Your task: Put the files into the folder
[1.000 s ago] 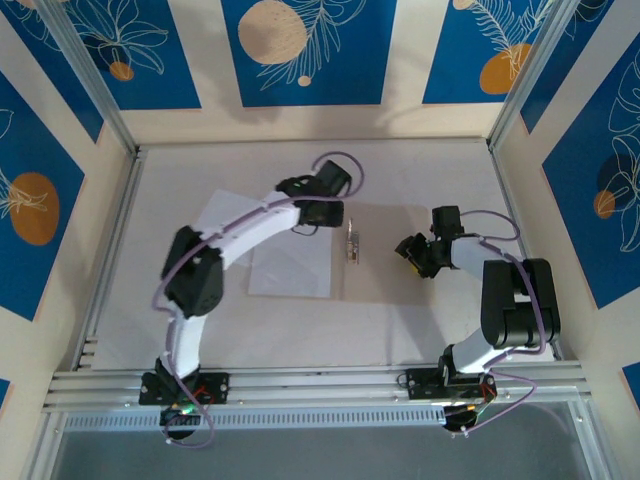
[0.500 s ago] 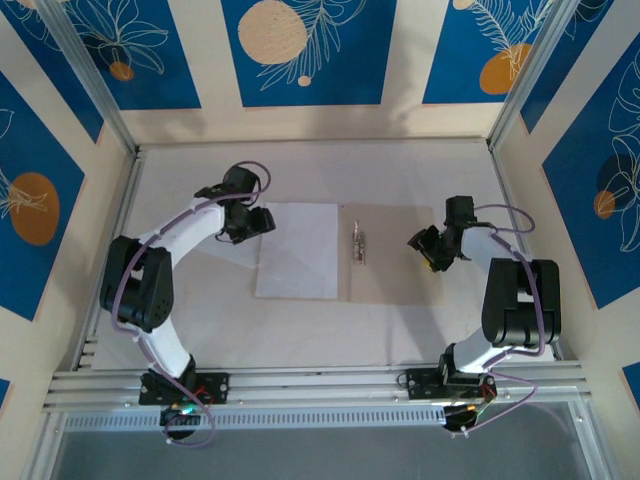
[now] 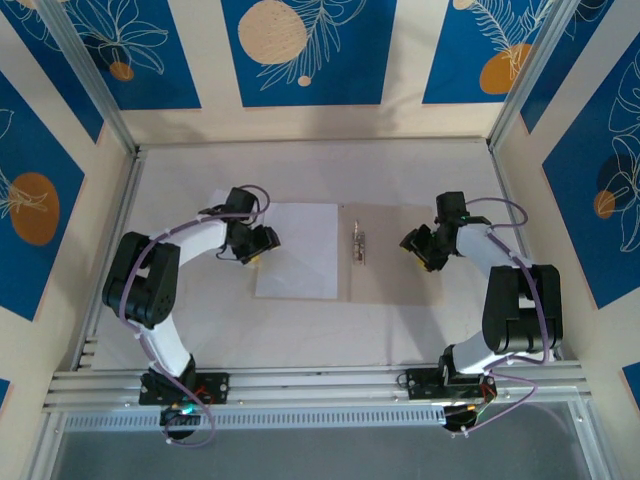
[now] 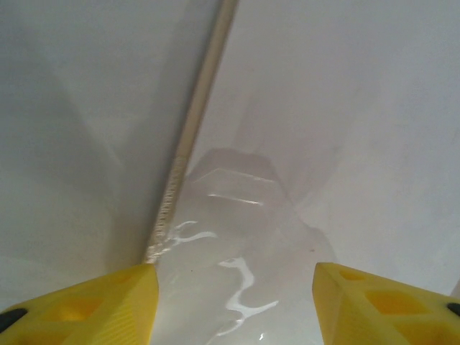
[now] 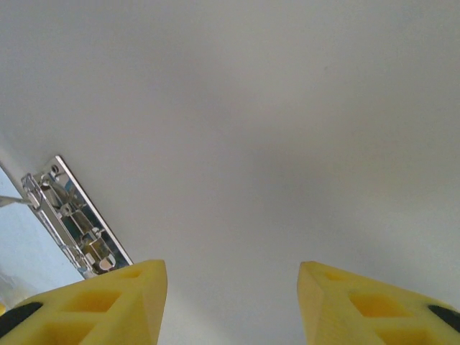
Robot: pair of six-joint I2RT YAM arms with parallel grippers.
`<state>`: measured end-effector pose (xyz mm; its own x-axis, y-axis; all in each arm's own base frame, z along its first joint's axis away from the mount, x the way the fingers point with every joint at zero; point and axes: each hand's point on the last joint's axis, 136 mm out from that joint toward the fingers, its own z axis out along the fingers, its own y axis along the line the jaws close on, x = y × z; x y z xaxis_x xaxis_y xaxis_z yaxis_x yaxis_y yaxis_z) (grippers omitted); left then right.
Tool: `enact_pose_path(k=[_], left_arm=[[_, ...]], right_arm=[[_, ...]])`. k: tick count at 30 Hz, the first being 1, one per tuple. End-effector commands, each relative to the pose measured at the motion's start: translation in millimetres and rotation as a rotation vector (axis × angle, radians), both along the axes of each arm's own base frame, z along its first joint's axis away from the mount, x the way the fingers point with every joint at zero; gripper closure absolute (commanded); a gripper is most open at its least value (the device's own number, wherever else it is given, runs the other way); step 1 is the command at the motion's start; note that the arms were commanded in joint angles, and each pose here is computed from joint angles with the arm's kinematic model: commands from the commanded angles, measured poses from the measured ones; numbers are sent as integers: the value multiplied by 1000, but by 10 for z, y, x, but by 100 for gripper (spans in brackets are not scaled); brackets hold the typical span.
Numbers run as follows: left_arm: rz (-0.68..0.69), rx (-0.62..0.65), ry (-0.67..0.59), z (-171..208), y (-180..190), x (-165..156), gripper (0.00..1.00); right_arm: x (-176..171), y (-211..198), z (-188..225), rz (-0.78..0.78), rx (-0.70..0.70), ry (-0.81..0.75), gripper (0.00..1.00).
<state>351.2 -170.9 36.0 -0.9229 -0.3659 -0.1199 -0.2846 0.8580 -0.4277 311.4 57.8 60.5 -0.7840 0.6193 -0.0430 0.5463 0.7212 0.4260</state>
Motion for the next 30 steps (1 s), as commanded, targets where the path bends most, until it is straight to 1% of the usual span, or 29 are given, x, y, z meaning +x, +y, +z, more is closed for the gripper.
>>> enact_pose_path(k=[1,6,11,15,18,19,21,26,30], left_arm=[[32,-47,-15,23,41,19,42],[61,-43,19,-104,171,-86,43],[75,-42,25,-111,285,-153,43],[45,-78,14,-40,244,-170,42],[20,-140,-14,68,147,-158,42],[14,-156,-26,118,125,-157,42],[8,-147,-36,192,137,-160,42],[7,-52,-37,252,284,-186,42],[8,-41,-31,201,297,-180,41]], right_arm=[[-114,121,40,26,28,26,49],[-123,300,105,69,17,26,49],[-149,503,127,102,14,27,49],[-180,659,98,129,4,30,49],[-205,701,3,127,10,53,49],[-216,688,-44,123,5,64,49],[-229,635,-118,117,-17,82,49],[-187,472,-253,109,-51,113,49],[-109,402,-317,91,-8,121,49]])
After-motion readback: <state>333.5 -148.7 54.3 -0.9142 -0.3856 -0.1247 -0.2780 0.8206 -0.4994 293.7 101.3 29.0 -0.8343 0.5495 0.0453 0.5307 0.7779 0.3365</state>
